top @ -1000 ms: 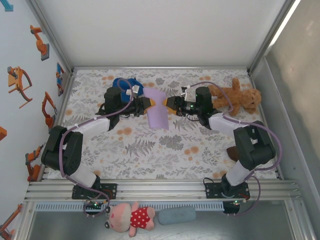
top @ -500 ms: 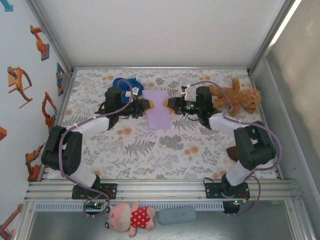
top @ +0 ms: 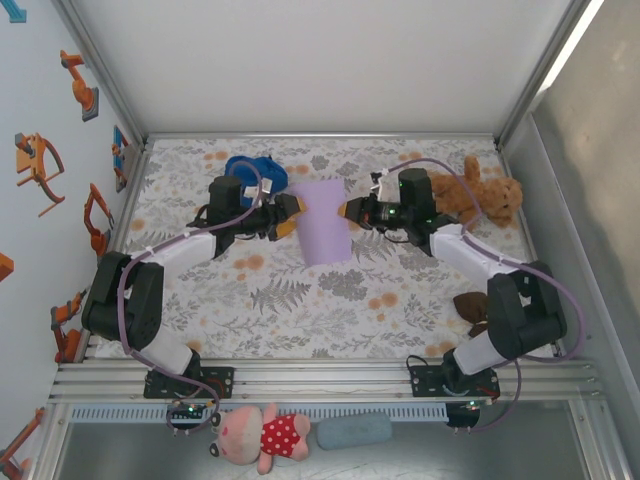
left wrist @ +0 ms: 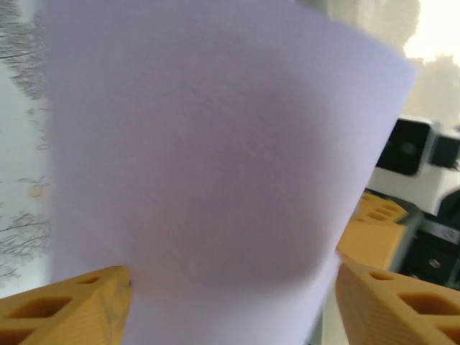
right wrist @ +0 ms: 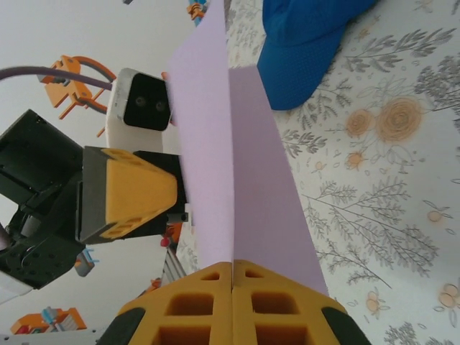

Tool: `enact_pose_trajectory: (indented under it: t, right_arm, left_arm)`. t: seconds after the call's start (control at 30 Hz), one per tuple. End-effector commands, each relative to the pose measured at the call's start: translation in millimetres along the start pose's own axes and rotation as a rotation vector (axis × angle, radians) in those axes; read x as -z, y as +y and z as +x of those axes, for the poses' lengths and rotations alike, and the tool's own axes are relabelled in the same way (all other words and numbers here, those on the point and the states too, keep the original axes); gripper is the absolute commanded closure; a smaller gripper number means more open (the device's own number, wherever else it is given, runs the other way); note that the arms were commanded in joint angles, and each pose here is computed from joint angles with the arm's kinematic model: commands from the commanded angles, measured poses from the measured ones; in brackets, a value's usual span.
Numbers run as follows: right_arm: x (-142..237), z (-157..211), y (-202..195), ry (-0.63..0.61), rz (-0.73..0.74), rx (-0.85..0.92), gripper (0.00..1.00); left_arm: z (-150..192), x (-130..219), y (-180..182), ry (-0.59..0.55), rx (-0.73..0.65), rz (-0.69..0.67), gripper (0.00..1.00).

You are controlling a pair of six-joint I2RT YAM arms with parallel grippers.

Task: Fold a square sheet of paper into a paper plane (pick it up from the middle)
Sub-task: First fold in half a square sheet of paper at the center of the table.

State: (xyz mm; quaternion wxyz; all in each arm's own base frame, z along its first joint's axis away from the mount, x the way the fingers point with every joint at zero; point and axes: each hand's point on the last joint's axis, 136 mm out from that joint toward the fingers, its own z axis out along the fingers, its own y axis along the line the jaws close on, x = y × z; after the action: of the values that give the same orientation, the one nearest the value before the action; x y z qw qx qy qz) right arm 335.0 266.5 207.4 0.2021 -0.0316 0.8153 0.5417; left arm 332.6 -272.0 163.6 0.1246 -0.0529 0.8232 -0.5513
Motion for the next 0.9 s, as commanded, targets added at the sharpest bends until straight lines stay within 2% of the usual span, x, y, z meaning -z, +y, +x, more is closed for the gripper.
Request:
enact_pose_trajectory:
  t: [0.0, 0.17, 0.23, 0.33, 0.47, 0.67, 0.87]
  right_arm:
    - [24, -5, 3, -0.011, 0.100, 0.062, 1.00]
    - [36, -2, -3, 0.052, 0.289, 0.100, 1.00]
    - [28, -1, -2, 0.073, 0.303, 0.106, 1.00]
    - [6, 3, 4, 0.094, 0.282, 0.104, 1.00]
    - [-29, 9, 5, 0.105, 0.184, 0.039, 1.00]
    - [-66, 12, -23, 0.086, 0.091, -0.105, 1.00]
    - [-79, 23, -59, 0.095, 0.121, -0.170, 1.00]
  left_arm:
    - [-4, 12, 18, -0.044, 0.008, -0.071, 0.17]
    - [-6, 20, 32, -0.066, 0.059, -0.074, 0.13]
    - [-5, 21, 35, -0.067, 0.064, -0.080, 0.12]
    - [-2, 20, 39, -0.063, 0.074, -0.085, 0.12]
    - [3, 19, 47, -0.059, 0.096, -0.096, 0.12]
    - [14, 12, 68, -0.041, 0.136, -0.136, 0.13]
    - [30, -8, 83, 0.007, 0.146, -0.180, 0.17]
